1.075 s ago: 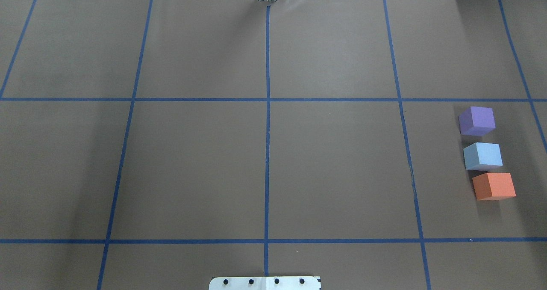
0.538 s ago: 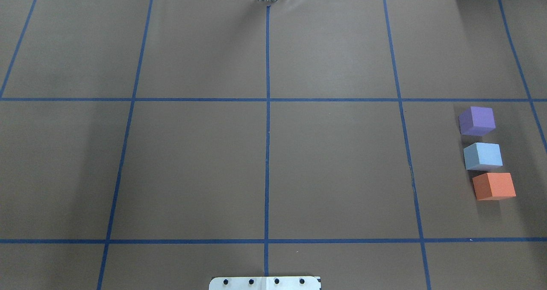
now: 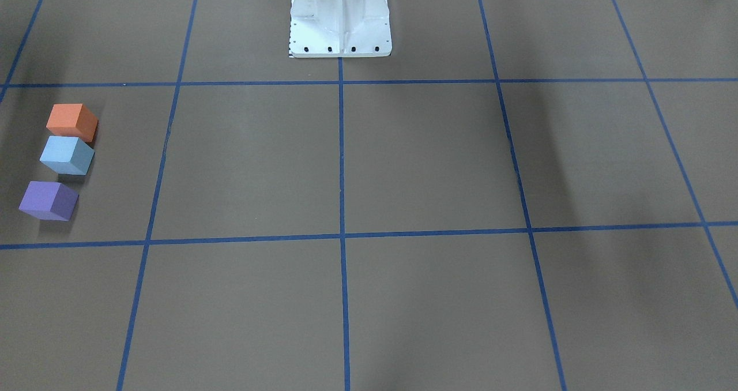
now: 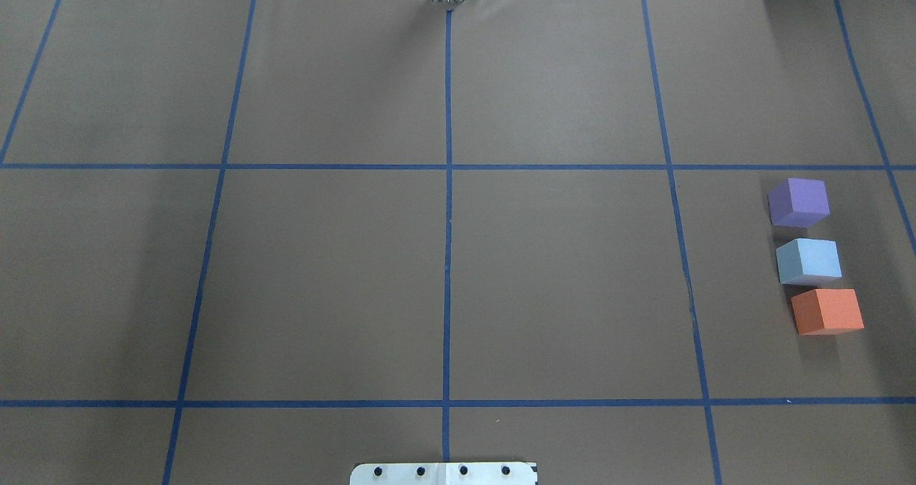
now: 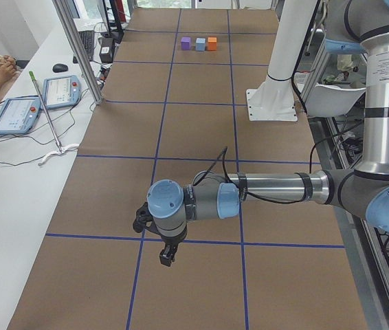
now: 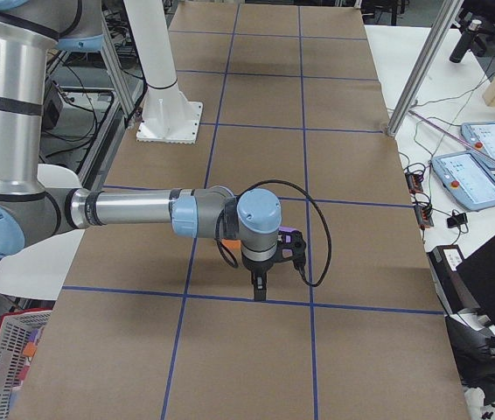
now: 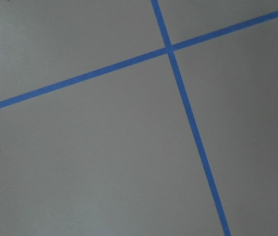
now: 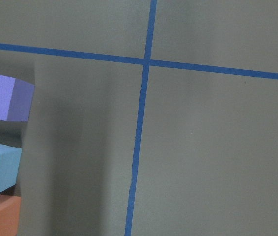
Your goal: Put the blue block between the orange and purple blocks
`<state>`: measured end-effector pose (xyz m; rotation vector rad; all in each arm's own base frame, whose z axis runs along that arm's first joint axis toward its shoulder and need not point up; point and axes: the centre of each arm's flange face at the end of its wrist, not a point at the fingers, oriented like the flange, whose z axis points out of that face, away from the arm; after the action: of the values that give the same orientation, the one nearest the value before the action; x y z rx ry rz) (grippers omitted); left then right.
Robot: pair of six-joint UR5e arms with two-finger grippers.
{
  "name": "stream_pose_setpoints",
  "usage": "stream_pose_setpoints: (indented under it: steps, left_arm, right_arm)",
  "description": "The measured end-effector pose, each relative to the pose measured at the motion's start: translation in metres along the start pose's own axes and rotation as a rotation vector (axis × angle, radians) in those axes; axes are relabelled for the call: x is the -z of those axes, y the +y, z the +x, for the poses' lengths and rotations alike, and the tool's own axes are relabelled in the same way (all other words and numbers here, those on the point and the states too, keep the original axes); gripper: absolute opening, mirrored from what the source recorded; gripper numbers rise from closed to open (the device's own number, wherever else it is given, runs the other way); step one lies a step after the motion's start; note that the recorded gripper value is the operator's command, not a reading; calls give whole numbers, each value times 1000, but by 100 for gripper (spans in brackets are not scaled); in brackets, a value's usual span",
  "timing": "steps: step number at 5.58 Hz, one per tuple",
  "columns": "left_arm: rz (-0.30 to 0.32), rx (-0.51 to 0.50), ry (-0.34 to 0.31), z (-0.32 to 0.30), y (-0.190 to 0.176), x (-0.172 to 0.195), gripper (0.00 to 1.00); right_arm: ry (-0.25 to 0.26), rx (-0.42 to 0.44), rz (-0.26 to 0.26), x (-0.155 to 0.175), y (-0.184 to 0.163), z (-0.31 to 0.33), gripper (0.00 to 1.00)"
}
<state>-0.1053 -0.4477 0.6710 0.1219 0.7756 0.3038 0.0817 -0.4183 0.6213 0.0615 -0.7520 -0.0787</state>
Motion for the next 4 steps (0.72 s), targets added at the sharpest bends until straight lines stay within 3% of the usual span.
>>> stream_pose_setpoints:
  steps: [4]
  left_arm:
    - [20,-20,-9,6,-4,9,100]
  right_arm:
    - [0,0,-9,-4,-2,-5,100]
